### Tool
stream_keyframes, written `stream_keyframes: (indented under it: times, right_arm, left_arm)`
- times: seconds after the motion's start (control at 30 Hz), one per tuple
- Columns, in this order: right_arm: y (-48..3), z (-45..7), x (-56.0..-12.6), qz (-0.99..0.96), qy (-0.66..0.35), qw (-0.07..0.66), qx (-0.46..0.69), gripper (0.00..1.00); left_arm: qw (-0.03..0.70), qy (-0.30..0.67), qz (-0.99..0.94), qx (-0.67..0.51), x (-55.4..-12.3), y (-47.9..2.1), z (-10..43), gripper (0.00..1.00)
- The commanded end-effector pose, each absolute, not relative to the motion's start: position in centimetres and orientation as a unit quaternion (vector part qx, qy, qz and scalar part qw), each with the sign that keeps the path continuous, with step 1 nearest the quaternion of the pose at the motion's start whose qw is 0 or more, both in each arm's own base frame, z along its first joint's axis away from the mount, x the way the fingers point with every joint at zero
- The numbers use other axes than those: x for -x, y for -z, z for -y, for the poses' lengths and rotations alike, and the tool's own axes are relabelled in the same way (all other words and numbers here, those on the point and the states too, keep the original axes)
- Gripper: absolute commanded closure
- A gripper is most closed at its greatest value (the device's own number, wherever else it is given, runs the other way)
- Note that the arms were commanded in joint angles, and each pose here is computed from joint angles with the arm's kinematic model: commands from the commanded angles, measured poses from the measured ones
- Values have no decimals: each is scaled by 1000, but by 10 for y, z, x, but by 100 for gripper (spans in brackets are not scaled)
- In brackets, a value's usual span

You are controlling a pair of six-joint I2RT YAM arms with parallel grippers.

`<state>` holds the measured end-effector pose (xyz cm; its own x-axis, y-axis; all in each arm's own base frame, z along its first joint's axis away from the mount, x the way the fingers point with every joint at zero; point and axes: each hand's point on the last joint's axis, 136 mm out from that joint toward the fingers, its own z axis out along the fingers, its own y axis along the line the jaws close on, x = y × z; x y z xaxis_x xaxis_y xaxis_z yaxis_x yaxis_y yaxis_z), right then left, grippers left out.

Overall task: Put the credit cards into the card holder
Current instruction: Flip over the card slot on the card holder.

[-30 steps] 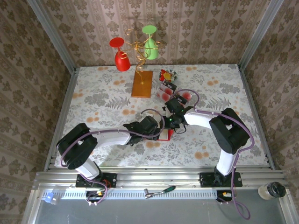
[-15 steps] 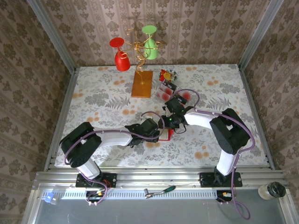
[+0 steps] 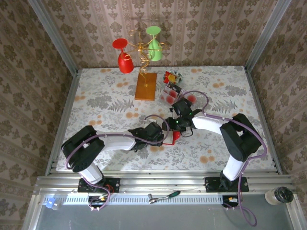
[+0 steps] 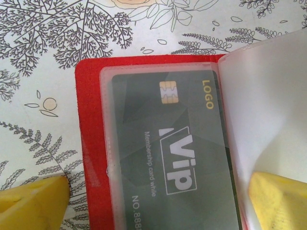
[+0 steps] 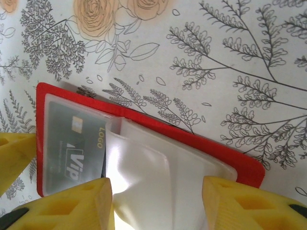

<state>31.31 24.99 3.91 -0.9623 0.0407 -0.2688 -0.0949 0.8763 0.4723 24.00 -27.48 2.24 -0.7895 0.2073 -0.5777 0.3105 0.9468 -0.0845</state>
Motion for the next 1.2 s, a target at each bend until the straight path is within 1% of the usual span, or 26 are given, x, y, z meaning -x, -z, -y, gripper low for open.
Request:
stream_keyframes:
  times: [0.0, 0.13, 0.5, 0.57, 0.6, 0.67, 0.77, 0.87, 0.93, 1.0, 1.03, 1.13, 1.17]
  right_arm:
    - [-34, -244, -312, -962, -238, 133, 2, 44]
    - [-35, -249, -313, -960, -247, 131, 5, 45]
    - [-42, -268, -315, -951, -285, 120, 26, 56]
    - [-43, -271, -315, -948, -294, 118, 27, 56]
    - [-45, -273, -314, -946, -301, 116, 29, 56]
    - [-49, -278, -312, -942, -314, 112, 32, 50]
    - [-58, -282, -308, -937, -329, 111, 34, 45]
    - [-67, -287, -303, -935, -333, 115, 38, 42]
    - [-71, -292, -300, -935, -333, 116, 39, 36]
    - [-74, -298, -298, -934, -334, 117, 41, 33]
    - [-75, -302, -297, -934, -335, 116, 42, 30]
    - [-77, -315, -299, -933, -338, 115, 42, 27]
    - [-78, -319, -299, -932, -340, 115, 43, 19]
  left_arm:
    - [274, 65, -950, -137, -231, -4, 261, 3]
    - [274, 65, -950, -137, -232, -5, 261, 3]
    - [275, 67, -949, -136, -232, -6, 262, 3]
    - [276, 69, -949, -135, -232, -7, 262, 3]
    - [276, 70, -949, -135, -232, -8, 263, 3]
    - [283, 73, -947, -137, -234, -16, 264, 3]
    - [305, 80, -940, -134, -239, -42, 261, 3]
    - [322, 86, -936, -113, -247, -66, 247, 3]
    - [330, 91, -934, -98, -251, -79, 235, 2]
    - [337, 96, -933, -87, -254, -87, 225, 2]
    - [341, 98, -932, -81, -256, -90, 219, 2]
    - [348, 100, -930, -64, -258, -95, 204, 2]
    - [349, 101, -930, -61, -258, -95, 200, 2]
